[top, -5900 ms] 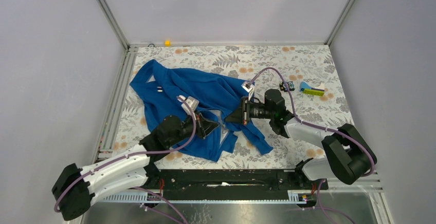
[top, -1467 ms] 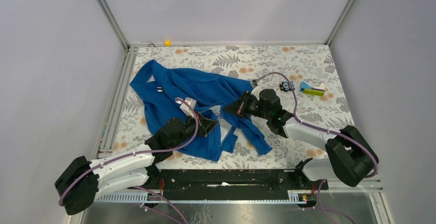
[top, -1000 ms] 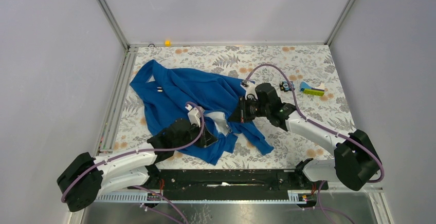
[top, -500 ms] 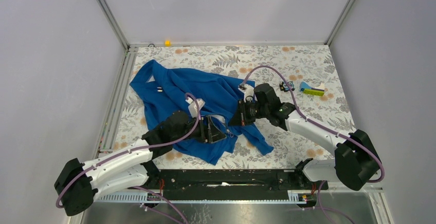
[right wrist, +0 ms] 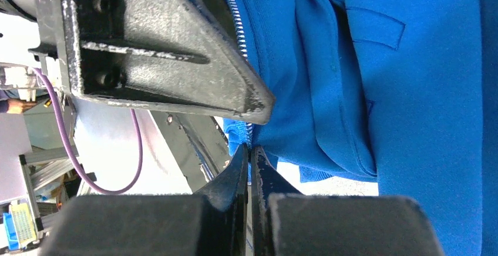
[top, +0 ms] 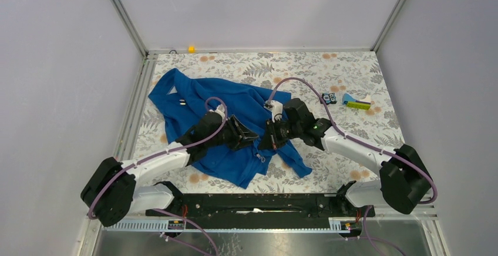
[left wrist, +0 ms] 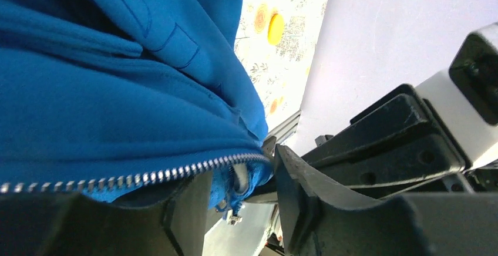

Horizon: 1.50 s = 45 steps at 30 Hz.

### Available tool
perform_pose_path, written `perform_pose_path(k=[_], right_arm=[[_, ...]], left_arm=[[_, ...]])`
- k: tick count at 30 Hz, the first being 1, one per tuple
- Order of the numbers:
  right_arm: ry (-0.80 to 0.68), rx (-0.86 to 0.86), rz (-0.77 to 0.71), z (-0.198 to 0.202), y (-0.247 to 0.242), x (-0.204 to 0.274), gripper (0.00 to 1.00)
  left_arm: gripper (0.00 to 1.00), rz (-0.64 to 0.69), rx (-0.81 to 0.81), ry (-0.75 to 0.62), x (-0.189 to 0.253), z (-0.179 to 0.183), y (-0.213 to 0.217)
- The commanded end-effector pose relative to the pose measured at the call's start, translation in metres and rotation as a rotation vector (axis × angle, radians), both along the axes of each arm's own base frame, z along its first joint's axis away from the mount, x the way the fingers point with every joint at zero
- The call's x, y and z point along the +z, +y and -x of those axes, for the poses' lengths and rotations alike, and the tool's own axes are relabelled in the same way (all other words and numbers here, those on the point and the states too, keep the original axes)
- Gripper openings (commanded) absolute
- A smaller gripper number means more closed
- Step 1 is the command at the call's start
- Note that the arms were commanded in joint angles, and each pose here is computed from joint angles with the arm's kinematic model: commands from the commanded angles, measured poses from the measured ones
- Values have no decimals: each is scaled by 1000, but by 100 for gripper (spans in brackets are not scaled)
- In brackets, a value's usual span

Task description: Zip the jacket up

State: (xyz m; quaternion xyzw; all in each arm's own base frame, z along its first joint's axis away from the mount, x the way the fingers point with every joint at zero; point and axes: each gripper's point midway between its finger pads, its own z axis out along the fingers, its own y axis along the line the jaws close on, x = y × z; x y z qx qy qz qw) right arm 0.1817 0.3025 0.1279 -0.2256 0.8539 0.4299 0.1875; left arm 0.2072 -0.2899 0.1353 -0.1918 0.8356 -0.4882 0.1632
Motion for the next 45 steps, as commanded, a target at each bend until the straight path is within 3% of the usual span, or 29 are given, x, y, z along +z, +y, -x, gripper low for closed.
perform_pose_path(k=[1, 9, 10, 13, 17, 23, 26, 29, 35, 42, 45], right_arm=[[-79, 32, -17, -5, 10, 16, 0], [-89, 28, -15, -5, 14, 16, 0], [-89, 20, -16, -6, 15, 18, 0], [-84, -16, -16, -10, 14, 21, 2], [-49, -84, -11, -11, 11, 21, 33], [72, -248, -117, -9, -3, 16, 73], [119, -308, -205, -5, -6, 19, 82], [178, -321, -274, 1, -4, 18, 83], [280, -342, -335, 7, -3, 7, 72], [272, -313, -457, 7, 3, 22, 78], [265, -325, -456, 2, 4, 21, 71]], left_arm=[[41, 126, 4, -84, 49, -20, -19], [38, 118, -17, -79, 41, -17, -22], [35, 133, -27, -84, 42, -16, -23], [16, 194, -74, -115, 47, -10, -29], [0, 224, -115, -148, 49, -8, -30], [0, 319, -103, -117, 49, -4, -21], [0, 334, -106, -109, 48, -1, -19], [0, 331, -108, -118, 47, -1, -19], [0, 345, -117, -132, 53, -1, -20], [0, 336, -121, -135, 51, 0, -19], [0, 343, -128, -139, 53, 0, -20]])
